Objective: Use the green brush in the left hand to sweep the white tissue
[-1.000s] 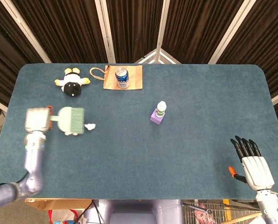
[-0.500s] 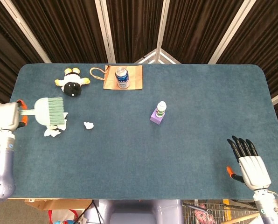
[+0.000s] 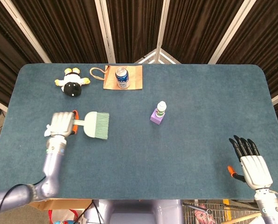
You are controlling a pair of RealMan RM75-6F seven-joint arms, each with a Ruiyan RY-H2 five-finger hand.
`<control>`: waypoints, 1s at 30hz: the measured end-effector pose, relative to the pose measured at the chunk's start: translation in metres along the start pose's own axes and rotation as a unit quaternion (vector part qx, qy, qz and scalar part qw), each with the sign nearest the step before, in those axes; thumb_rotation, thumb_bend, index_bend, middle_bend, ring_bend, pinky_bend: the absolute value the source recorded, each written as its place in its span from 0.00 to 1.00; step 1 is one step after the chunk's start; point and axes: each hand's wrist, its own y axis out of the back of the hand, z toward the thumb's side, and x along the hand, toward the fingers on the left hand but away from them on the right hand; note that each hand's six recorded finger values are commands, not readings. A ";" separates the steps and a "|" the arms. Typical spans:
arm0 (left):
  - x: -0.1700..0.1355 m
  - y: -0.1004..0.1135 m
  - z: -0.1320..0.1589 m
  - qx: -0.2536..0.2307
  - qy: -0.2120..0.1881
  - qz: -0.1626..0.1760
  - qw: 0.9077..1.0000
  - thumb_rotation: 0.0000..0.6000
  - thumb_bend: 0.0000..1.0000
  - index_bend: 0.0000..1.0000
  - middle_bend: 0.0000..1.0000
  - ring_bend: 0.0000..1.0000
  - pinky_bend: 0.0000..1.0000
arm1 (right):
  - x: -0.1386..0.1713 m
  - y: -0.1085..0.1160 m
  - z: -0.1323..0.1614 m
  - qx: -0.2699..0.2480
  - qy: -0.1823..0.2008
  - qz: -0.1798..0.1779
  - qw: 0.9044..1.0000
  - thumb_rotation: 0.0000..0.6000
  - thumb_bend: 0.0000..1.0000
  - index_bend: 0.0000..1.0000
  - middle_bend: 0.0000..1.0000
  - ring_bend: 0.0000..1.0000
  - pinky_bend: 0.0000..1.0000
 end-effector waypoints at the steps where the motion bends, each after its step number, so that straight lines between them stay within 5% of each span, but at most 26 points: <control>1: 0.002 -0.005 0.006 0.010 0.001 -0.004 1.000 1.00 0.74 0.78 1.00 1.00 1.00 | 0.000 0.000 -0.001 -0.001 -0.001 0.000 1.000 1.00 0.32 0.00 0.00 0.00 0.01; 9: 0.008 -0.015 -0.027 0.058 0.051 -0.018 0.997 1.00 0.74 0.78 1.00 1.00 1.00 | 0.004 0.003 -0.003 -0.002 -0.005 -0.003 1.000 1.00 0.32 0.00 0.00 0.00 0.01; 18: 0.003 0.011 -0.138 0.088 0.146 -0.004 0.985 1.00 0.74 0.78 1.00 1.00 1.00 | 0.006 0.004 -0.003 -0.001 -0.007 -0.005 1.000 1.00 0.32 0.00 0.00 0.00 0.01; 25: -0.014 0.055 -0.224 0.039 0.213 0.036 0.976 1.00 0.74 0.78 1.00 1.00 1.00 | 0.006 0.003 0.000 0.003 -0.003 -0.005 1.000 1.00 0.32 0.00 0.00 0.00 0.01; 30: -0.024 0.077 -0.233 -0.021 0.199 0.074 0.977 1.00 0.74 0.78 1.00 1.00 1.00 | 0.006 0.003 0.001 0.004 -0.001 -0.006 1.000 1.00 0.32 0.00 0.00 0.00 0.01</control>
